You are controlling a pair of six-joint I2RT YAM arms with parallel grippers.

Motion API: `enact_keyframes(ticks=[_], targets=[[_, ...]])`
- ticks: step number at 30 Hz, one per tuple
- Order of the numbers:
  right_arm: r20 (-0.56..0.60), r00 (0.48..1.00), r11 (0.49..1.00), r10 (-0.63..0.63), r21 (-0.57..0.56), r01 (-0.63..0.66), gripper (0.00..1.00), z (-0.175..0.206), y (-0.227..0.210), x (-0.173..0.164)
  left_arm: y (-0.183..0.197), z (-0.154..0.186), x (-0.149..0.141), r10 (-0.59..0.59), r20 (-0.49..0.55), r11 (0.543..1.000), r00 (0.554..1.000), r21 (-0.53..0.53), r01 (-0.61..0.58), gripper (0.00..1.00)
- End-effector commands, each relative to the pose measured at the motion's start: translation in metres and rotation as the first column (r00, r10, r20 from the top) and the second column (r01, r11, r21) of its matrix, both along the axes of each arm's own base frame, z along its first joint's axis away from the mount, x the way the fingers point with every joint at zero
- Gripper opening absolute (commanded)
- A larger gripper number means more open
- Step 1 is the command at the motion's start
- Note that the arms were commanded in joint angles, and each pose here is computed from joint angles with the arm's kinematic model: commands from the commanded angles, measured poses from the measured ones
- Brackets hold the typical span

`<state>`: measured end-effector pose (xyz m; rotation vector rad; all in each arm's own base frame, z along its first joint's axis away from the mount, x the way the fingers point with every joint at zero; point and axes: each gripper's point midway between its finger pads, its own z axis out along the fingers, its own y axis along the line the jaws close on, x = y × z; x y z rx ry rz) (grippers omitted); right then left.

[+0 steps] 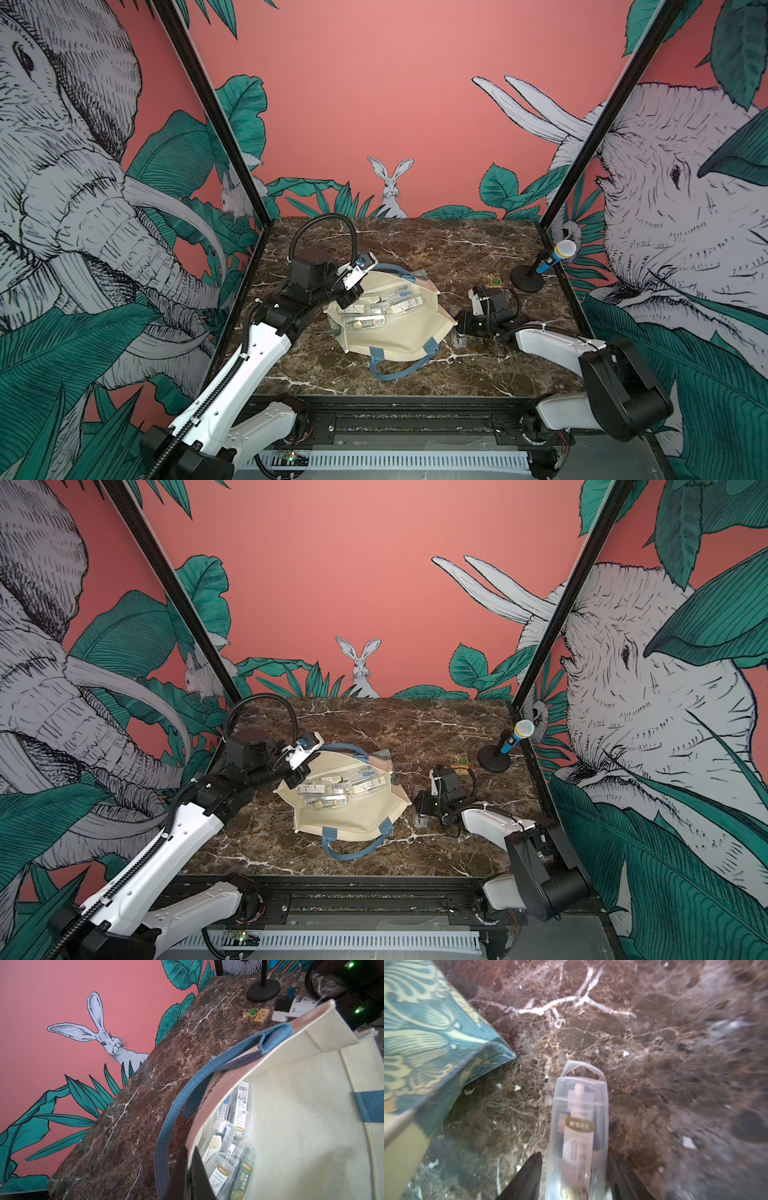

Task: Take out the compass set from the canvas bag
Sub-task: Place the compass set at the center of the board, then pick up the compass set from the canvas bag.

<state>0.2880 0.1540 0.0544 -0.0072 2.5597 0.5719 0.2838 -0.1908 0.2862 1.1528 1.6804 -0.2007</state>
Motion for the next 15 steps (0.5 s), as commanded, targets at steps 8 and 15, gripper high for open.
enact_keyframes(ticks=[8, 15], targets=[[0.332, 0.862, 0.922, 0.383, -0.186, -0.338, 0.50, 0.175, 0.022, -0.010, -0.004, 0.033, -0.008, -0.037, 0.074, 0.997, 0.997, -0.062, 0.042, 0.00], [0.423, 0.587, 0.724, 0.690, -0.420, -0.548, 0.41, 0.237, 0.086, -0.028, -0.004, 0.031, -0.011, -0.042, 0.056, 0.997, 0.998, -0.058, 0.045, 0.00]])
